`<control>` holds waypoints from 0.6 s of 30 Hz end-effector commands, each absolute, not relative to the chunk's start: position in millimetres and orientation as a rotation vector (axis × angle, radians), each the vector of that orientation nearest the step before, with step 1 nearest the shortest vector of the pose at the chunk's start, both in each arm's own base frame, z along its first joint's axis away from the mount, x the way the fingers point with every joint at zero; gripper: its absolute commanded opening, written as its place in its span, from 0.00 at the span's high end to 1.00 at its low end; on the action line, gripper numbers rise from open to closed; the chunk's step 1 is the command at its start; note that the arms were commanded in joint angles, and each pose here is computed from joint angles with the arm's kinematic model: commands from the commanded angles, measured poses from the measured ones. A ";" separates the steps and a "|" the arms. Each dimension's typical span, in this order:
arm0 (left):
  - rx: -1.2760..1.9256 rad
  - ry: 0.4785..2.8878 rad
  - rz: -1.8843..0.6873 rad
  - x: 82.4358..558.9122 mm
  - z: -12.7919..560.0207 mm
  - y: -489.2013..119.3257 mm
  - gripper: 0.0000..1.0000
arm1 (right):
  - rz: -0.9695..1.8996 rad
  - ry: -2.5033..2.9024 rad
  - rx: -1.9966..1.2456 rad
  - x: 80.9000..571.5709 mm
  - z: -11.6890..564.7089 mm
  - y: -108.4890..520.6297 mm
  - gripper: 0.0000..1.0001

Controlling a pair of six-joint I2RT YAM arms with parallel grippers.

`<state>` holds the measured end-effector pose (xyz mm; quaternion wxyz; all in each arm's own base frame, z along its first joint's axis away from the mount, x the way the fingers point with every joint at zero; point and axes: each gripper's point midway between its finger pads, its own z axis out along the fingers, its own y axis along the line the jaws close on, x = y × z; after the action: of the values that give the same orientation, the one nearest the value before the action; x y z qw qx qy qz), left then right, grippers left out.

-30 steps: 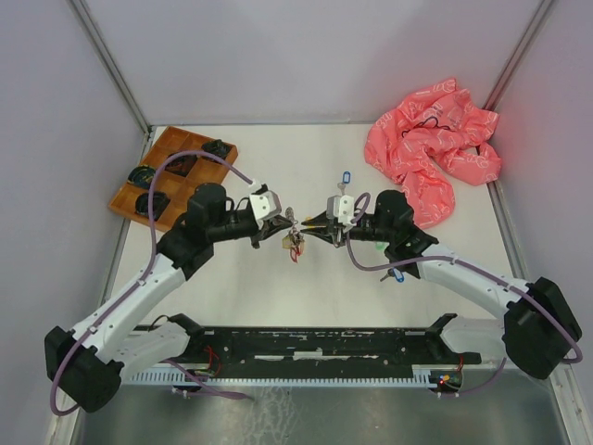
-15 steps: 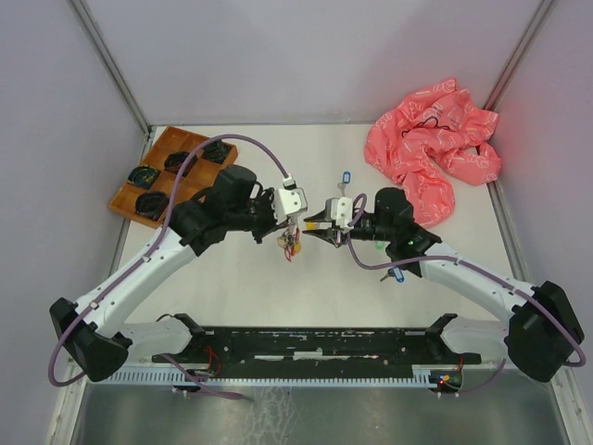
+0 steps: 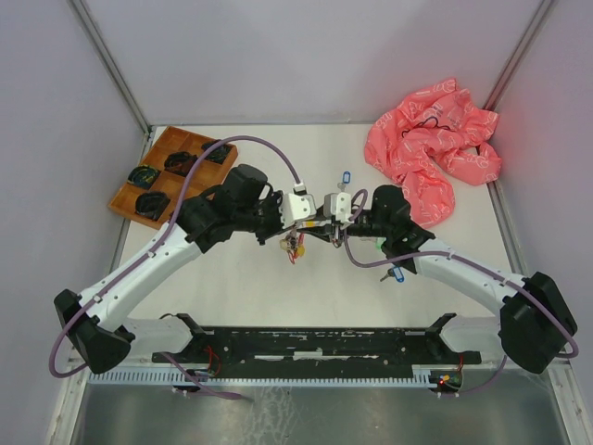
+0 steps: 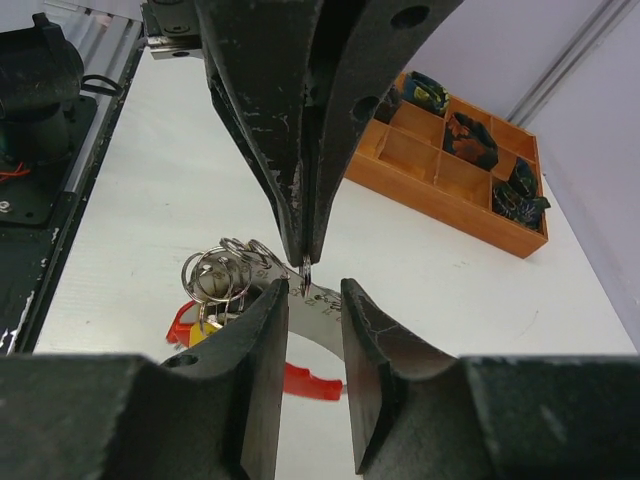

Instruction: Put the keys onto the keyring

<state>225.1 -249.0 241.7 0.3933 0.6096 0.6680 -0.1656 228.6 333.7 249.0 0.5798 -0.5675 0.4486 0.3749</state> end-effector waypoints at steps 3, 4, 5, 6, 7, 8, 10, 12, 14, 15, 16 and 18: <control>1.556 1.565 -0.424 227.9 270.9 -260.7 0.97 | 0.903 0.948 -1.316 227.4 280.0 341.2 0.67; 1.560 1.563 -0.428 227.5 270.8 -261.5 0.97 | 0.910 0.948 -1.322 226.7 279.1 341.8 0.68; 1.561 1.561 -0.431 227.3 271.1 -262.0 0.97 | 0.919 0.945 -1.330 225.2 279.0 342.8 0.69; 1.562 1.560 -0.432 227.0 271.1 -262.3 0.97 | 0.925 0.947 -1.335 224.6 278.4 343.2 0.69; 1.562 1.559 -0.433 227.2 271.2 -262.2 0.97 | 0.930 0.948 -1.340 224.2 277.9 343.7 0.70; 1.565 1.557 -0.435 226.8 271.1 -262.5 0.97 | 0.935 0.951 -1.346 223.9 276.5 344.2 0.70; 1.569 1.549 -0.443 225.1 272.0 -263.5 0.97 | 0.938 0.958 -1.355 224.2 273.9 344.9 0.70; 1.569 1.543 -0.450 224.3 272.8 -264.2 0.97 | 0.937 0.965 -1.359 225.0 271.7 345.2 0.72; 1.569 1.536 -0.453 223.7 273.6 -264.6 0.97 | 0.939 0.969 -1.359 225.6 270.7 345.7 0.75; 1.569 1.533 -0.455 223.4 273.7 -264.7 0.97 | 0.939 0.971 -1.361 225.8 270.1 345.8 0.76; 1.567 1.528 -0.457 222.8 274.7 -264.8 0.97 | 0.940 0.972 -1.367 225.3 269.6 346.1 0.77; 1.564 1.519 -0.461 222.2 275.7 -265.3 0.97 | 0.938 0.983 -1.380 225.1 266.3 345.9 0.78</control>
<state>221.0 -253.4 241.9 0.3906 0.6201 0.6574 -0.1753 226.5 341.5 249.1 0.5618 -0.5777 0.4410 0.3952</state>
